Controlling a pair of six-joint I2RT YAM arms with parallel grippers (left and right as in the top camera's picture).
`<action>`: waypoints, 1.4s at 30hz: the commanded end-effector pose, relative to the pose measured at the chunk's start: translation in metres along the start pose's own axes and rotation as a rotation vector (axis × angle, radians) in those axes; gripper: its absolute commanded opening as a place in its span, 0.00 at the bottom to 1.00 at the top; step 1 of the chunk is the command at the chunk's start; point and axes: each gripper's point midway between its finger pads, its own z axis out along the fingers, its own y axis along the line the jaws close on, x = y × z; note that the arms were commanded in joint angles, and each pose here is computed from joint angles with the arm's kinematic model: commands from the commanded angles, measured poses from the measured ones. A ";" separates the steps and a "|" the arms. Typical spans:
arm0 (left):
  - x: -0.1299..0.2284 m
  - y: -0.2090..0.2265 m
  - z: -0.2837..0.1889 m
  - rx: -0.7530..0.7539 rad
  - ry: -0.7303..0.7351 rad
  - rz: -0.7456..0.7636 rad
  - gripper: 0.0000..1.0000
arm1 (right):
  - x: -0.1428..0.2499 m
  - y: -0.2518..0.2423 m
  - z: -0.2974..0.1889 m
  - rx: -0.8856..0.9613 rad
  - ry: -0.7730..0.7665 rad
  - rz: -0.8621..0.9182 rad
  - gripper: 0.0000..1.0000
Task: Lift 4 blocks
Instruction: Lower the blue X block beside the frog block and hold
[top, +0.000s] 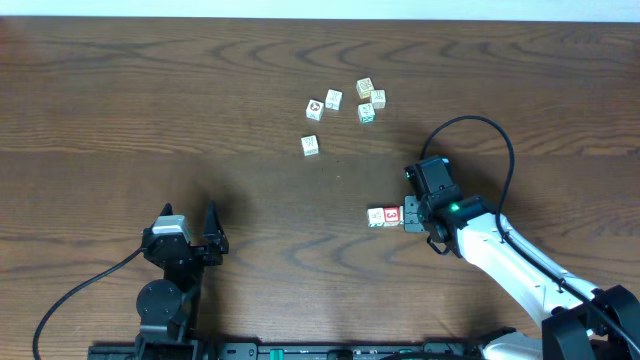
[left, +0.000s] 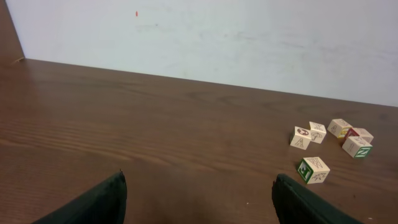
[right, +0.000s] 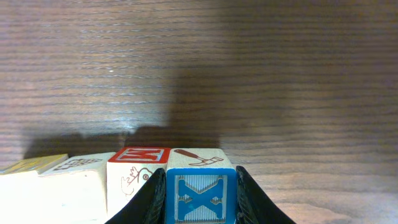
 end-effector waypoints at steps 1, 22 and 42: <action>0.016 0.008 0.001 -0.036 0.048 0.003 0.75 | 0.003 0.003 0.002 -0.024 0.014 -0.052 0.21; 0.016 0.008 0.001 -0.036 0.048 0.003 0.75 | 0.005 0.001 0.002 -0.013 0.018 -0.053 0.30; 0.016 0.008 0.001 -0.036 0.048 0.003 0.75 | 0.008 -0.010 0.004 0.043 0.017 -0.012 0.32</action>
